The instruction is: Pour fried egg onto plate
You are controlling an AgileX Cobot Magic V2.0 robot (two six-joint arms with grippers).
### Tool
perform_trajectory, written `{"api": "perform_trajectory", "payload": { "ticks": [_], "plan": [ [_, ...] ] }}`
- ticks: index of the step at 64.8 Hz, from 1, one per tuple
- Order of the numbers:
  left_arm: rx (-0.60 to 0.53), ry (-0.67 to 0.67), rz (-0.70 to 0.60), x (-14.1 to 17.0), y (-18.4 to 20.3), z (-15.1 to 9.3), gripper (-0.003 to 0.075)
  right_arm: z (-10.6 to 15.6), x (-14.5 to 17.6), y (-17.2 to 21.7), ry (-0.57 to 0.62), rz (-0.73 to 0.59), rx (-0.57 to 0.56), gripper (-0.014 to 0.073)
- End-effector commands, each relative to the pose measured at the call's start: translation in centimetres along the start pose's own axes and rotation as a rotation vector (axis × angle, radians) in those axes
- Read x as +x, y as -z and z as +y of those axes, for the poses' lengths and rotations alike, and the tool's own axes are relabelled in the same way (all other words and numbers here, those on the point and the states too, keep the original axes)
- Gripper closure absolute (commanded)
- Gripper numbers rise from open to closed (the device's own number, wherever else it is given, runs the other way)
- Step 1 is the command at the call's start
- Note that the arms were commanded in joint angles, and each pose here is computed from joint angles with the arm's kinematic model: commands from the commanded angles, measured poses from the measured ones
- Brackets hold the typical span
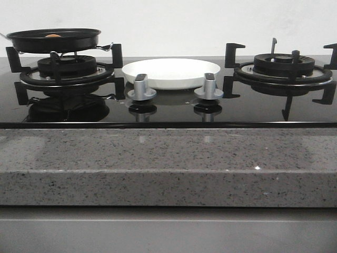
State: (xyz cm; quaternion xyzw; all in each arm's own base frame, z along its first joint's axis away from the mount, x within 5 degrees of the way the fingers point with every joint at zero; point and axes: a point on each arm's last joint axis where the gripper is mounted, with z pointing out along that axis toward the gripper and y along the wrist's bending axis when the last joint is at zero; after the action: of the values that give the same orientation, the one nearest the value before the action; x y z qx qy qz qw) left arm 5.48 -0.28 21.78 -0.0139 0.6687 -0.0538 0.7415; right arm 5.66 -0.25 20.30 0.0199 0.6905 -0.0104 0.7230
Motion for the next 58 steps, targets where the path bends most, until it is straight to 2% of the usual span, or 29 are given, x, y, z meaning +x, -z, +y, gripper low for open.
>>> {"api": "perform_trajectory", "payload": {
  "ticks": [1, 15, 37, 48, 58],
  "plan": [
    [0.004, 0.001, -0.085, -2.8, 0.4, -0.2, 0.0739, 0.1, -2.9, 0.5, 0.017, -0.153, -0.002, 0.0661],
    [-0.001, -0.011, -0.030, -6.6, 0.7, -0.6, 0.0739, 0.0, -6.7, 1.4, -0.018, -0.173, 0.005, 0.0661],
    [-0.019, -0.022, 0.119, -13.7, -0.5, -1.2, 0.0739, -0.1, -13.9, 1.2, -0.023, -0.004, 0.031, 0.0661],
    [-0.036, -0.026, 0.277, -15.0, -2.5, -1.3, 0.0739, -0.1, -15.7, -0.8, -0.024, 0.118, 0.040, 0.0661],
    [-0.042, -0.026, 0.347, -14.5, -4.3, -1.2, 0.0739, -0.1, -15.3, -3.1, -0.023, 0.206, 0.043, 0.0661]
  ]
}}
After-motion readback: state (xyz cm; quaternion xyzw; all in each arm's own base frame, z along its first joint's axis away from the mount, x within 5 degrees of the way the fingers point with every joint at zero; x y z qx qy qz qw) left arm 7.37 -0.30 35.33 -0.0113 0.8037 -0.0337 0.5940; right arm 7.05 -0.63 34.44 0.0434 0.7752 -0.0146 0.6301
